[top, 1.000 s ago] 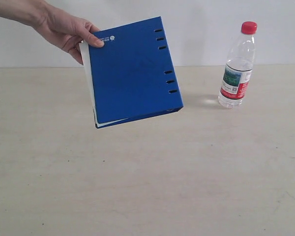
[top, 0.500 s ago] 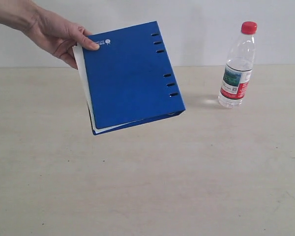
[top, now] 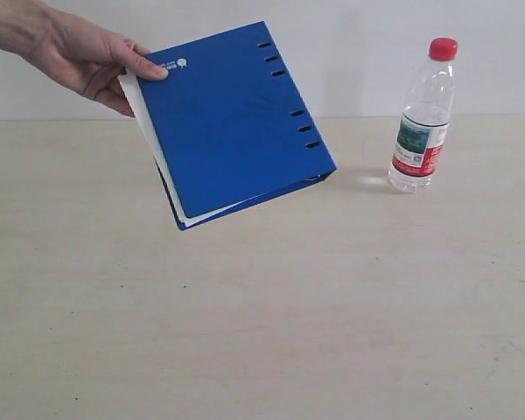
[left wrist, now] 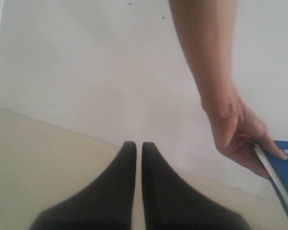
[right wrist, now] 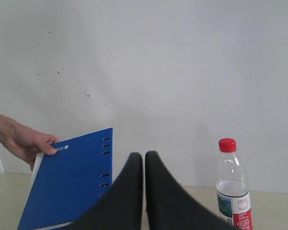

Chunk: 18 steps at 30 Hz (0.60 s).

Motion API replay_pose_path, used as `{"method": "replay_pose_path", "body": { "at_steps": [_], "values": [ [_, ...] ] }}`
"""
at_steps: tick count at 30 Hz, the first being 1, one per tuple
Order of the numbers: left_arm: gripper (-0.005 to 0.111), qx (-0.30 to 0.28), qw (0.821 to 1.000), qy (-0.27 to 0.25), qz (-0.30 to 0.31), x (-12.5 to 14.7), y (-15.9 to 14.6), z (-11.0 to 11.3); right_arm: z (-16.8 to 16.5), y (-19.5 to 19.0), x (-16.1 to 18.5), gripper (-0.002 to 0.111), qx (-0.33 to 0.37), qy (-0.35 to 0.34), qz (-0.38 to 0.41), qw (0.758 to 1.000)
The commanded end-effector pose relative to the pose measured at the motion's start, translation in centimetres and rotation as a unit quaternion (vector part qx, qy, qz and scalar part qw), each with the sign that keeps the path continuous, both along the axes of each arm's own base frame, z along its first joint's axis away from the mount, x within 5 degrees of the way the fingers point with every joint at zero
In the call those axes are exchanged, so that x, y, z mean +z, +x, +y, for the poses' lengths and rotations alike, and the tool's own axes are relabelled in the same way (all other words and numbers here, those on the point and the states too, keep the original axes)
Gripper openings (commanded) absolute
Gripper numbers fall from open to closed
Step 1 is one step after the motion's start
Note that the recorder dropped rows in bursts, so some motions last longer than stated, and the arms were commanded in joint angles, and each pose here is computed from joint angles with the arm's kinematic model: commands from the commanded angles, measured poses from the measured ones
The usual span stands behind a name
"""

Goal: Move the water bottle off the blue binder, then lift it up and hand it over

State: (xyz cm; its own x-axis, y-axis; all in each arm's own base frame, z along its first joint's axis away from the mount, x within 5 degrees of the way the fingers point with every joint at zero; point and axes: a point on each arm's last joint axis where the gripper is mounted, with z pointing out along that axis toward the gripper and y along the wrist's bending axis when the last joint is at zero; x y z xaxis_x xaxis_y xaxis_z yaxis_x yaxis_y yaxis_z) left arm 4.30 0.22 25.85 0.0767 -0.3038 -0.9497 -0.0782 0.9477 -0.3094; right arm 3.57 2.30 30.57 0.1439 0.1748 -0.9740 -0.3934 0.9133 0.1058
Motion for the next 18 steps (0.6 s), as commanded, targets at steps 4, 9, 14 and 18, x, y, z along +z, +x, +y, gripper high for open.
{"method": "replay_pose_path", "body": {
  "at_steps": [4,9,14,18],
  "values": [
    [0.004,0.020,1.000,0.006,-0.010,-4.4,1.2,0.5,0.0,0.0,-0.1,0.000,0.000,0.000,0.001,1.000],
    [0.004,0.019,1.000,0.016,-0.006,-4.7,1.3,0.5,0.0,0.0,-0.1,0.000,0.000,0.000,0.001,1.000],
    [0.004,-0.004,0.998,0.061,-0.002,-4.7,1.3,0.3,0.0,0.0,-0.1,0.000,0.000,0.000,0.001,1.000],
    [0.004,-0.005,0.993,0.121,0.008,-4.8,1.3,0.2,0.0,0.0,-0.1,0.000,0.000,0.000,0.001,1.000]
  ]
}}
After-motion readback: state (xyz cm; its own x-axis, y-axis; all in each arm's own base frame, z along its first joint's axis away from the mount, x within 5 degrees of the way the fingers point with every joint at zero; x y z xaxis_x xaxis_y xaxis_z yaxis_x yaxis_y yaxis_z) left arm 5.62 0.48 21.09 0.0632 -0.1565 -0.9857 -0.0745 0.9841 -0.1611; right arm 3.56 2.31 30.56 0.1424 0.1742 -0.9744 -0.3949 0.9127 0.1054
